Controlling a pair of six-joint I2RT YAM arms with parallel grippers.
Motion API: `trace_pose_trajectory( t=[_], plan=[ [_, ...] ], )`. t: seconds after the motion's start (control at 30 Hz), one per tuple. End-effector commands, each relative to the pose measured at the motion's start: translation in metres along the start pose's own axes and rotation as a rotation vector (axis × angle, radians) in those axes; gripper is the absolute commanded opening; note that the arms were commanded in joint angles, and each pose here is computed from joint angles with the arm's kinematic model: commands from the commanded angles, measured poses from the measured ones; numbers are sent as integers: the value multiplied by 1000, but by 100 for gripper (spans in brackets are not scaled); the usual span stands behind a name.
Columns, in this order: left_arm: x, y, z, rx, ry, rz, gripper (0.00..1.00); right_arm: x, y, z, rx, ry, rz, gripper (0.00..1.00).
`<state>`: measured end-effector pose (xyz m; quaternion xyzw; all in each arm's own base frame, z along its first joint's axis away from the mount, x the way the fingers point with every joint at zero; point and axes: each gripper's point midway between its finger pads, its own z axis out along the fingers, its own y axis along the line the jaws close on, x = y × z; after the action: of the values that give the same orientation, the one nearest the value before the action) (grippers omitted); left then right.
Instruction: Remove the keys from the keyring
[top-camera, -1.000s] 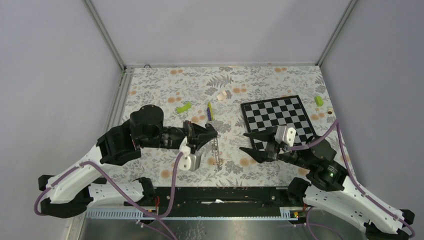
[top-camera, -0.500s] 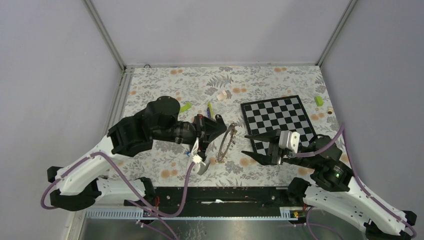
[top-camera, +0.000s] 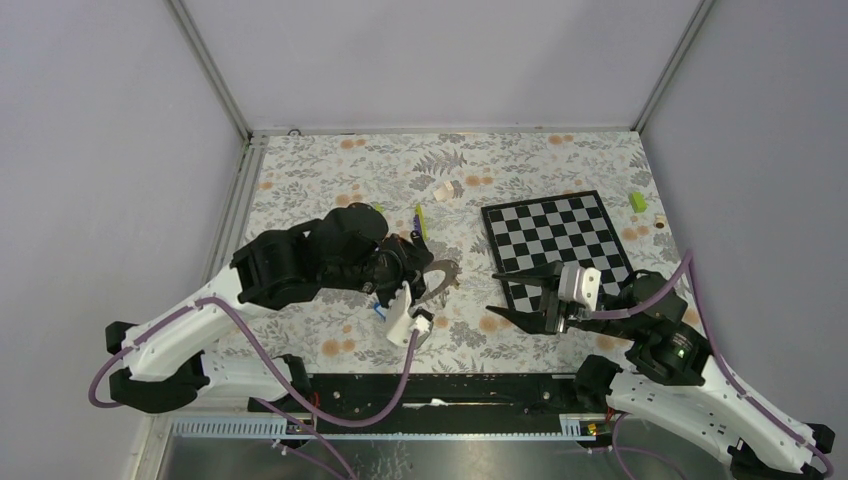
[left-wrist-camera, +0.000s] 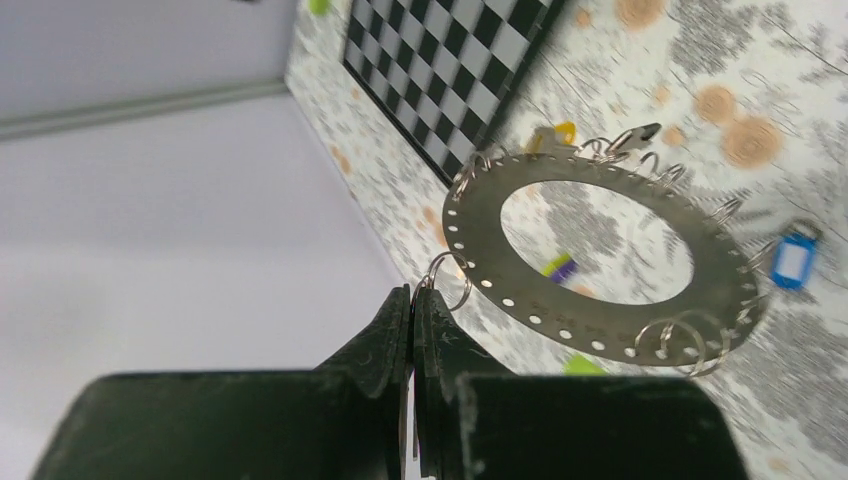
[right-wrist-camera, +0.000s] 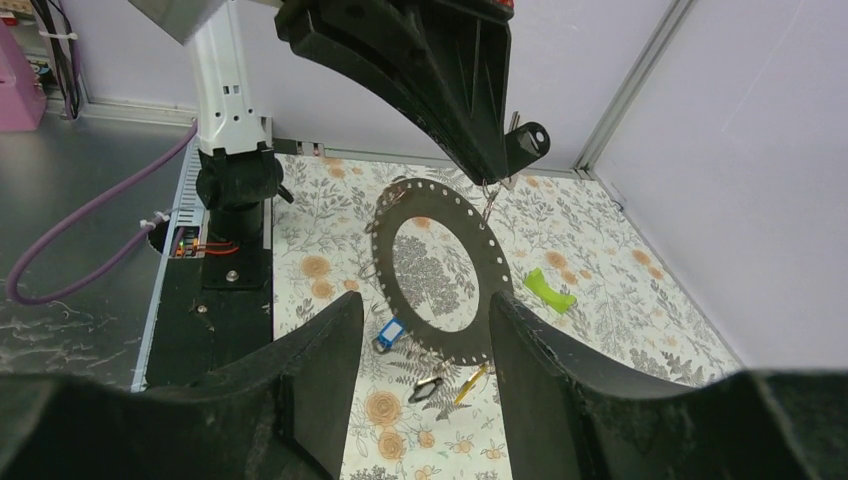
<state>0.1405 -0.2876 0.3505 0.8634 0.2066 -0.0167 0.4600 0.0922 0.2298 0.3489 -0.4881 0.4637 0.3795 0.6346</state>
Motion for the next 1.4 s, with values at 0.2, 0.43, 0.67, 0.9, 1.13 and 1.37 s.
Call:
trace_pose_trajectory(
  t=[0.2,0.43,0.67,0.9,1.13,1.37],
  plan=[
    [46,-46,-9,139,282,-219,0,11,1,4,1,10,17,57],
    [68,-53,-10,108,443,-396,0,18,2,5,7,12,36,57],
    [88,-49,-8,24,593,-524,0,21,1,5,17,19,46,57],
    [110,-36,-12,-162,750,-665,0,27,1,2,33,28,63,57],
    [128,-35,-13,-306,874,-748,0,32,-2,-10,89,26,73,57],
    [121,-28,3,-374,843,-947,0,33,-12,-20,175,11,88,59]
  ],
)
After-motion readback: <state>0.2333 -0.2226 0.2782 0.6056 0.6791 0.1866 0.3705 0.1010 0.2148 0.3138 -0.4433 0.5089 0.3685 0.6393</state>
